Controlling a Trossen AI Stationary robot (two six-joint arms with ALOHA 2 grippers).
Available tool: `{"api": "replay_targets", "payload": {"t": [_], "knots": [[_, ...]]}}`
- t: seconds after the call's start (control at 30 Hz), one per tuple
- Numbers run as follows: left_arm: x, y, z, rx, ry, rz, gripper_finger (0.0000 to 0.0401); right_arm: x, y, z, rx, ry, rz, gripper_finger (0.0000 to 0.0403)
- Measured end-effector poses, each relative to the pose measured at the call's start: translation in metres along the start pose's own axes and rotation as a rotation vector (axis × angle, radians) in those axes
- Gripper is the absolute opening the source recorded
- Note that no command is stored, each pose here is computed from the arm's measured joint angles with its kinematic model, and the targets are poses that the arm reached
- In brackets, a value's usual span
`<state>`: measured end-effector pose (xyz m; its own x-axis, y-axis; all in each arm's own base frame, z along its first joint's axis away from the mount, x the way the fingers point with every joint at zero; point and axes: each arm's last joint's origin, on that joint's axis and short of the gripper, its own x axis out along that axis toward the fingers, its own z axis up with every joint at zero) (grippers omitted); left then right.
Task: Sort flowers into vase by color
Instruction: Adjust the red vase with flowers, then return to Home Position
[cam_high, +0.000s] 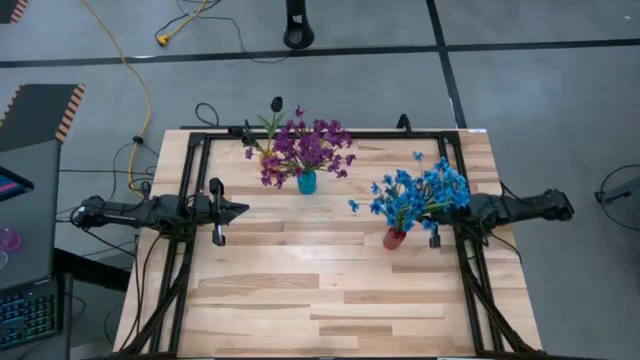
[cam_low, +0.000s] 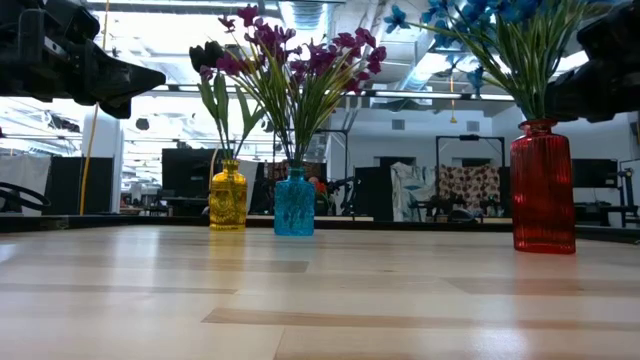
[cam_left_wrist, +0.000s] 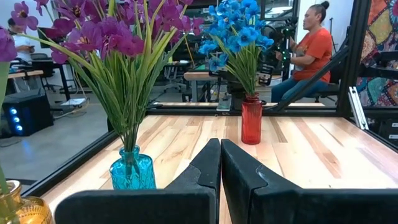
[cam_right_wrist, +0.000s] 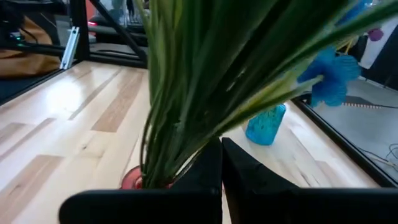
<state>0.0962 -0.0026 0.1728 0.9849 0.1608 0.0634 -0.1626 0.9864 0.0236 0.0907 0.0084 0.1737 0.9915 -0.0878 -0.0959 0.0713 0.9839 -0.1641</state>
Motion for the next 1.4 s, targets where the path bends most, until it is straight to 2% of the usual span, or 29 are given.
{"api": "replay_targets", "payload": {"t": [0.83, 1.3, 1.4], "knots": [[0.000, 0.000, 0.000, -0.004, 0.000, 0.000, 0.0000, 0.002, -0.010, -0.002, -0.001, 0.006, -0.061, 0.0031], [0.000, 0.000, 0.000, -0.012, 0.000, 0.000, 0.0000, 0.004, -0.018, 0.001, -0.019, -0.077, -0.065, 0.0031], [0.000, 0.000, 0.000, -0.012, 0.000, 0.000, 0.0000, 0.008, -0.018, -0.006, -0.014, -0.117, -0.082, 0.0031]]}}
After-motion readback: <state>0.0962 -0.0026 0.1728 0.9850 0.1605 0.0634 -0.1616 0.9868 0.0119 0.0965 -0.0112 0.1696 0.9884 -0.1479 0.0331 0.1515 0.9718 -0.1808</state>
